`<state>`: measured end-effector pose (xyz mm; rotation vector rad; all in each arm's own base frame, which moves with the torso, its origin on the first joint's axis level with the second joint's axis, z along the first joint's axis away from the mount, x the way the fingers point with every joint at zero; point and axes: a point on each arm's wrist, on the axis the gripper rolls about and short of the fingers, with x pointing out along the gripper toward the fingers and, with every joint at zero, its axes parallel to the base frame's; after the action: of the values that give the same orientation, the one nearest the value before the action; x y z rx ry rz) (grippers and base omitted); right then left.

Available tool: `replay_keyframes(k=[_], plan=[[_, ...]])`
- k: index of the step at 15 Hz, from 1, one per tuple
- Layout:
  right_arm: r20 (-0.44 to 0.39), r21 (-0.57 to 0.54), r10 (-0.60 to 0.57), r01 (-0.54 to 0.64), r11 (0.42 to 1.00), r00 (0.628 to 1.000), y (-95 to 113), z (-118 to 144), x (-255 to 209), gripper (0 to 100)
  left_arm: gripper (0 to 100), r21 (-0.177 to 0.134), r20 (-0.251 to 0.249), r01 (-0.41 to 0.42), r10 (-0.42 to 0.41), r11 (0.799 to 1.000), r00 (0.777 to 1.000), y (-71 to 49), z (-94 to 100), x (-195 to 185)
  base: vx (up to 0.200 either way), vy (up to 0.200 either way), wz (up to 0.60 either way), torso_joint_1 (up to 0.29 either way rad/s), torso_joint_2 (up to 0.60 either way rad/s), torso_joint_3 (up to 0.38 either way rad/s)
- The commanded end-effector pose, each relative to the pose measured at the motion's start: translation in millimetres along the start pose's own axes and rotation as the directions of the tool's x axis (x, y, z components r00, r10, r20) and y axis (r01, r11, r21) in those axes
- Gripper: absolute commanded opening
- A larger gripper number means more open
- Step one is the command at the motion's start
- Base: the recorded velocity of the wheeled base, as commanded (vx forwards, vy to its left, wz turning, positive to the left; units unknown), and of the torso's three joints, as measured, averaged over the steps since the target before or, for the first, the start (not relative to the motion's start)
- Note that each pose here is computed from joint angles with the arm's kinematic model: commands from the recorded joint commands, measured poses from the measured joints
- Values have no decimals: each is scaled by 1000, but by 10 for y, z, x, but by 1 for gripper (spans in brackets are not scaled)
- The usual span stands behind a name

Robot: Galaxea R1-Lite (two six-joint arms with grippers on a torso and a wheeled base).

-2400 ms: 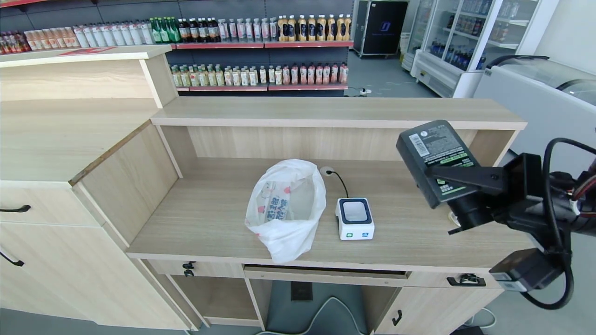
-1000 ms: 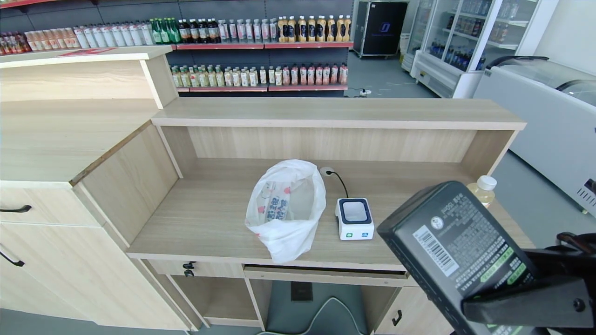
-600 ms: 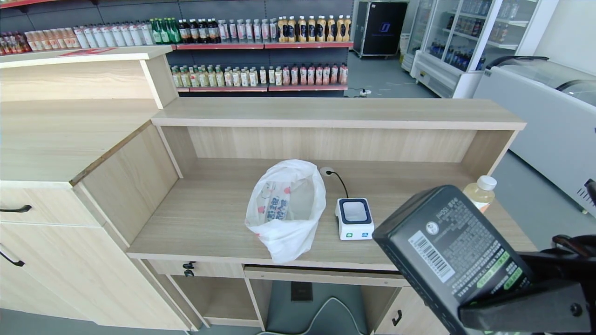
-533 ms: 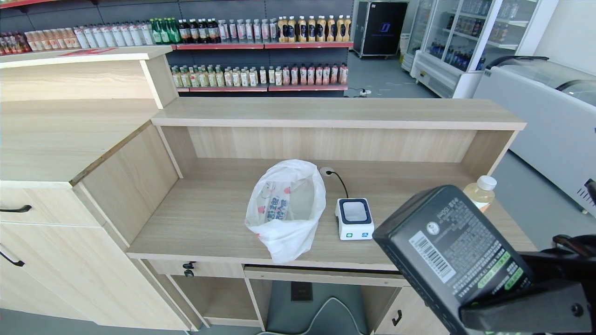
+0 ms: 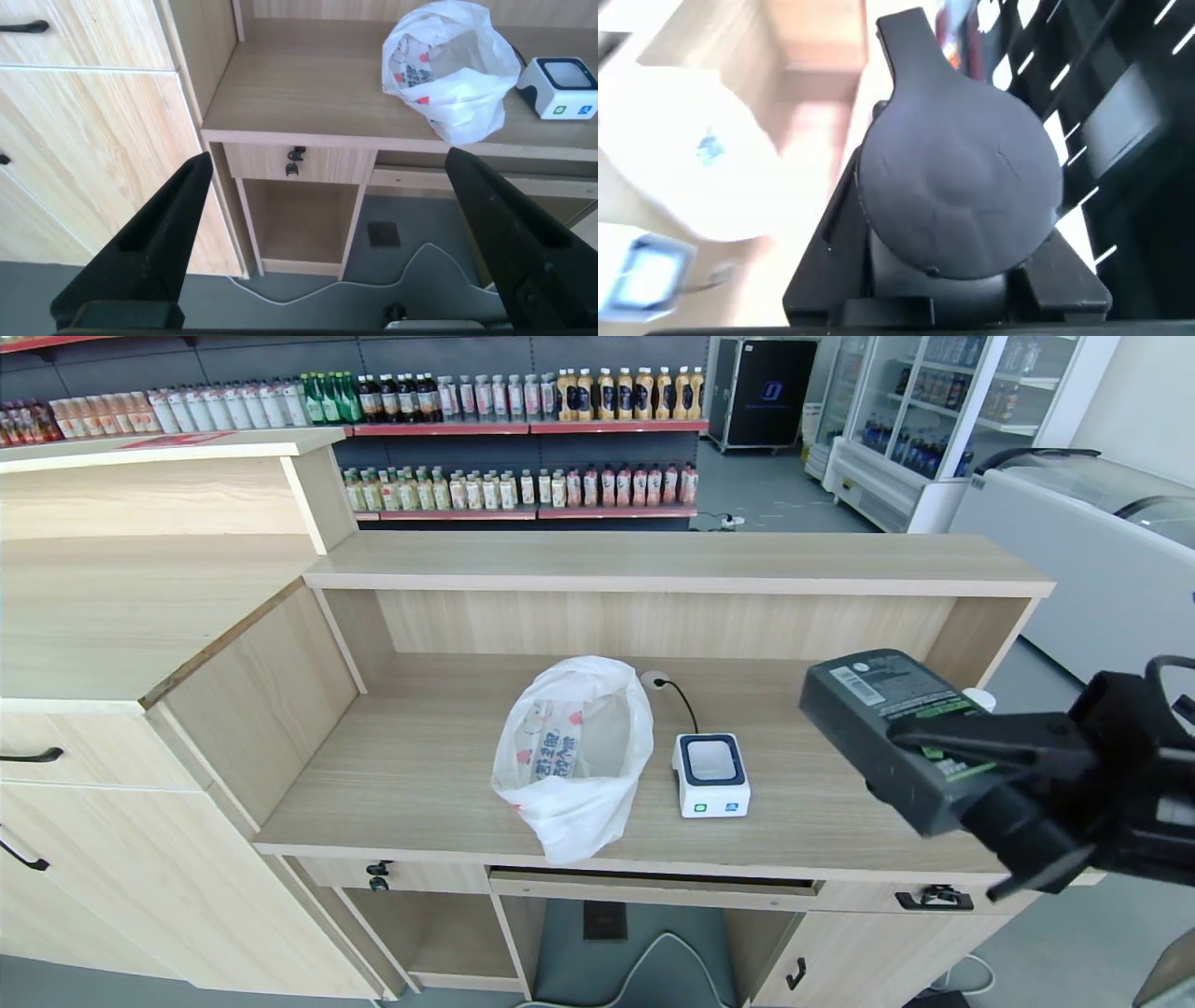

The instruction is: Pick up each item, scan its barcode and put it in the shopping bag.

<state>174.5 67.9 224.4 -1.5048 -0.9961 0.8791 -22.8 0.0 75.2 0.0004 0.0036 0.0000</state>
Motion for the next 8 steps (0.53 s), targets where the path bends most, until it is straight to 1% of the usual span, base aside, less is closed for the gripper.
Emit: replay_keyframes(k=[1, 2, 3, 4, 5, 6, 7, 8], plan=[[-460, 458, 143, 96, 884, 876, 173, -287, -518, 0, 100, 0, 1, 0, 0, 1000, 1000, 0, 0, 0, 0, 0, 0, 0, 0, 0], [-535, 528, 178, 162, 833, 826, 228, -360, -675, 0, 100, 0, 1, 0, 0, 1000, 1000, 0, 0, 0, 0, 0, 0, 0, 0, 0], [-572, 573, 215, 197, 795, 792, 272, -380, -781, 0, 100, 0, 1, 0, 0, 1000, 1000, 0, 0, 0, 0, 0, 0, 0, 0, 0], [-599, 583, 228, 224, 781, 767, 263, -378, -854, 0, 100, 0, 1, 0, 0, 1000, 1000, 0, 0, 0, 0, 0, 0, 0, 0, 0], [-623, 588, 230, 254, 768, 748, 259, -389, -911, 0, 100, 1, 1, 0, 0, 1000, 1000, 0, 0, 0, 0, 0, 0, 0, 0, 0], [-640, 605, 235, 291, 741, 731, 266, -396, -958, 0, 100, 0, 1, 0, 0, 1000, 1000, 0, 0, 0, 0, 0, 0, 0, 0, 0], [-642, 614, 237, 303, 729, 729, 269, -395, -961, 0, 100, 0, 1, 0, 0, 1000, 1000, 0, 0, 0, 0, 0, 0, 0, 0, 0], [-636, 632, 236, 321, 705, 735, 270, -402, -956, 0, 100, 0, 1, 0, 0, 1000, 1000, 0, 0, 0, 0, 0, 0, 0, 0, 0]])
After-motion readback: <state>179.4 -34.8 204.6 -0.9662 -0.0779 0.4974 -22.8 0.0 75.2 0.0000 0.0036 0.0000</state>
